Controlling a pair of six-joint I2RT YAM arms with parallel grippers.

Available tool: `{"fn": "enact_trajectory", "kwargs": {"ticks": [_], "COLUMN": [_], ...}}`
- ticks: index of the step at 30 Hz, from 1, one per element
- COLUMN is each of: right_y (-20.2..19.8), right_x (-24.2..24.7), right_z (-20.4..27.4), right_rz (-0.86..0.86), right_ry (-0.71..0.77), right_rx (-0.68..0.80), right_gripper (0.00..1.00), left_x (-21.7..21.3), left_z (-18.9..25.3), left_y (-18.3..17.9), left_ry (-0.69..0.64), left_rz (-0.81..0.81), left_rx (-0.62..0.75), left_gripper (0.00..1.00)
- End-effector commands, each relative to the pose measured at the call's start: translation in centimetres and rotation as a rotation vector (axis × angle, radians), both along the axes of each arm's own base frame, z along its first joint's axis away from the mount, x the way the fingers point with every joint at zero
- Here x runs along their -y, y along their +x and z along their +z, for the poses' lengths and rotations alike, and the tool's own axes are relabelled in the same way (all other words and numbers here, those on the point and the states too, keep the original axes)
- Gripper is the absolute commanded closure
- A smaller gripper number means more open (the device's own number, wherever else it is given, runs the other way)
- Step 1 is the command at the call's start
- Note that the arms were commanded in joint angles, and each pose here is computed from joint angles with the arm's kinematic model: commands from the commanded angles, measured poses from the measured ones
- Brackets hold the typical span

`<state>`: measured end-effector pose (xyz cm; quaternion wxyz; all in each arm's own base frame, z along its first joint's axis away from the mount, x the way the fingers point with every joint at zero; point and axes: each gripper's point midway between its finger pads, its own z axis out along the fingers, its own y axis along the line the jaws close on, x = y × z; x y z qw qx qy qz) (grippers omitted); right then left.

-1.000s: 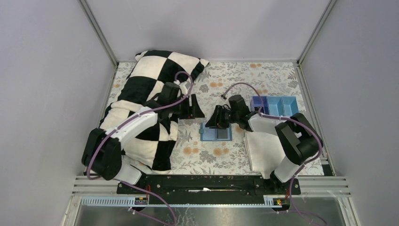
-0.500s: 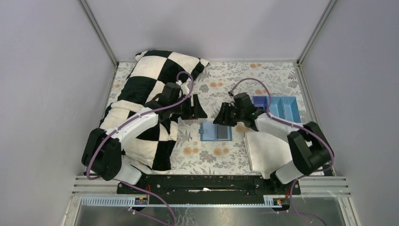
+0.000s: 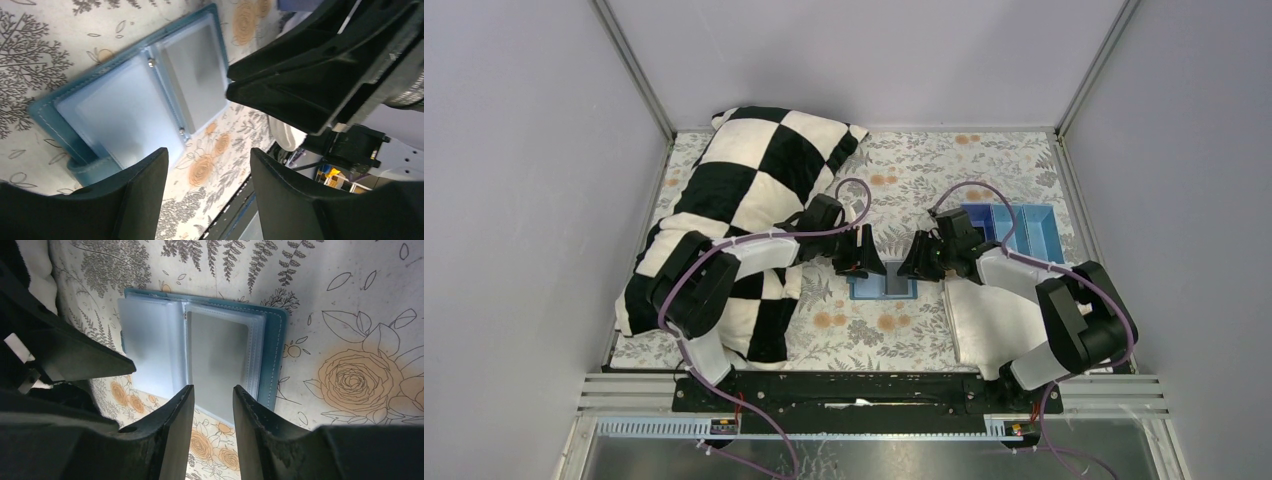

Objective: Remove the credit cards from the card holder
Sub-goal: Remove the credit card from the card holder.

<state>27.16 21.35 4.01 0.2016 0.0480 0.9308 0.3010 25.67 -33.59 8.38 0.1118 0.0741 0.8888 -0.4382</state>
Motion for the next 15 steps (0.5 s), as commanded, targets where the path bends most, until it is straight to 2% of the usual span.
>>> {"fn": "enact_trajectory", "kwargs": {"ticks": [1,15], "right_y": [-0.3,-1.1], "right_x": [0.1,0.3], "right_z": [-1.0,-2.9], "right_rz": [0.015,0.025], "right_ry": [-0.018,-0.031], "right_rx": [-0.021,-0.059], "right_gripper": [0.58,0.58], "left_x": [-0.2,-1.0], "left_z": [-2.0,-5.0], "left_y": [0.6,-0.1], "left_ry": [0.033,0.089], "left_rz": [-0.027,-0.035], "left_rx": [0.008,-0.049], "left_gripper": [0.35,0.35]}}
